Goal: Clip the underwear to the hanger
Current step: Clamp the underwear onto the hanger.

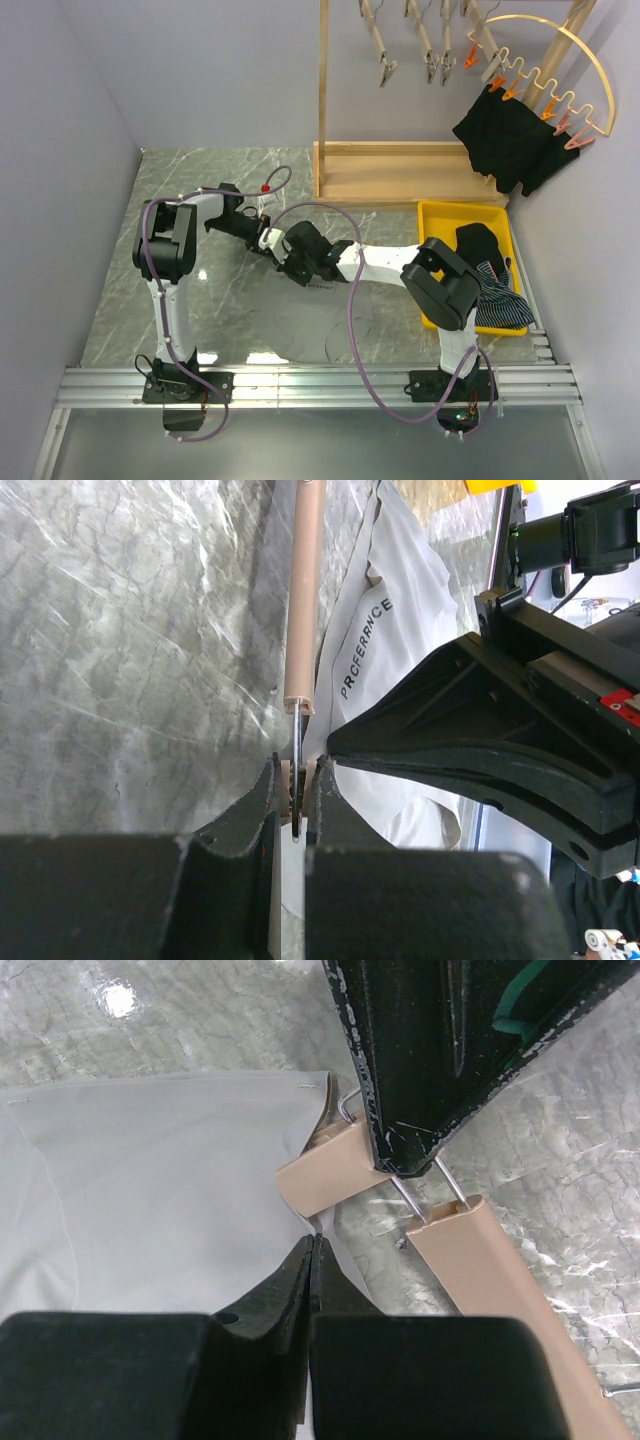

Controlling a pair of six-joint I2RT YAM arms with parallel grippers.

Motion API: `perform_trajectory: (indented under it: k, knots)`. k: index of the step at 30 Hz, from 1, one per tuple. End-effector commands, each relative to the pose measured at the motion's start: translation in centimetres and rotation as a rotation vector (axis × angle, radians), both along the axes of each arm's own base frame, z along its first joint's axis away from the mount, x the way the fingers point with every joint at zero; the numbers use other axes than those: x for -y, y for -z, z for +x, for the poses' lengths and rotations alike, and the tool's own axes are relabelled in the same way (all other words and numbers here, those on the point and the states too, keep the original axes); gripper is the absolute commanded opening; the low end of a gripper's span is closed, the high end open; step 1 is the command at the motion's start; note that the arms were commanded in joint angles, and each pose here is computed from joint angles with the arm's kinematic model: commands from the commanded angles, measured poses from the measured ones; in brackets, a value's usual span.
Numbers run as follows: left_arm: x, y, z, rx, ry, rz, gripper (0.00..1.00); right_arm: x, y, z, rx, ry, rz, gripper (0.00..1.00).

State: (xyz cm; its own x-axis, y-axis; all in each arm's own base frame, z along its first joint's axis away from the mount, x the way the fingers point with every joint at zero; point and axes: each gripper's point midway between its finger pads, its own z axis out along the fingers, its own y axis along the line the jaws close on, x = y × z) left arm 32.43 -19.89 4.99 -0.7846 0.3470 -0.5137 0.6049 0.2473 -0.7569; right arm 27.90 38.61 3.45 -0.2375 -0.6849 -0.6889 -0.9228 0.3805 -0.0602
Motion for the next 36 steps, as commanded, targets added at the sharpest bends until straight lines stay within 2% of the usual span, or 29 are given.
perform_trajectory:
  k: [1,14,20,25,36]
  knots:
    - [-1.1,1.5,0.2,0.052,0.031,0.074,0.0,-1.1,-2.5,0.5,0.044,-0.009,0.046,0.0]
    - [-1.4,1.5,-0.4,0.068,0.054,0.085,0.0,-1.2,-2.7,0.5,0.043,-0.016,0.051,0.0]
    - [-0.6,0.3,0.8,0.03,0.025,0.015,0.0,-1.2,-2.4,0.4,0.04,-0.024,0.045,0.0]
    - [-0.4,-0.2,1.6,0.037,0.015,0.006,0.0,-1.2,-2.4,0.4,0.042,-0.029,0.04,0.0]
    - [-0.5,0.5,0.3,0.018,0.04,0.007,0.0,-1.3,-2.1,0.7,0.041,-0.024,0.037,0.0]
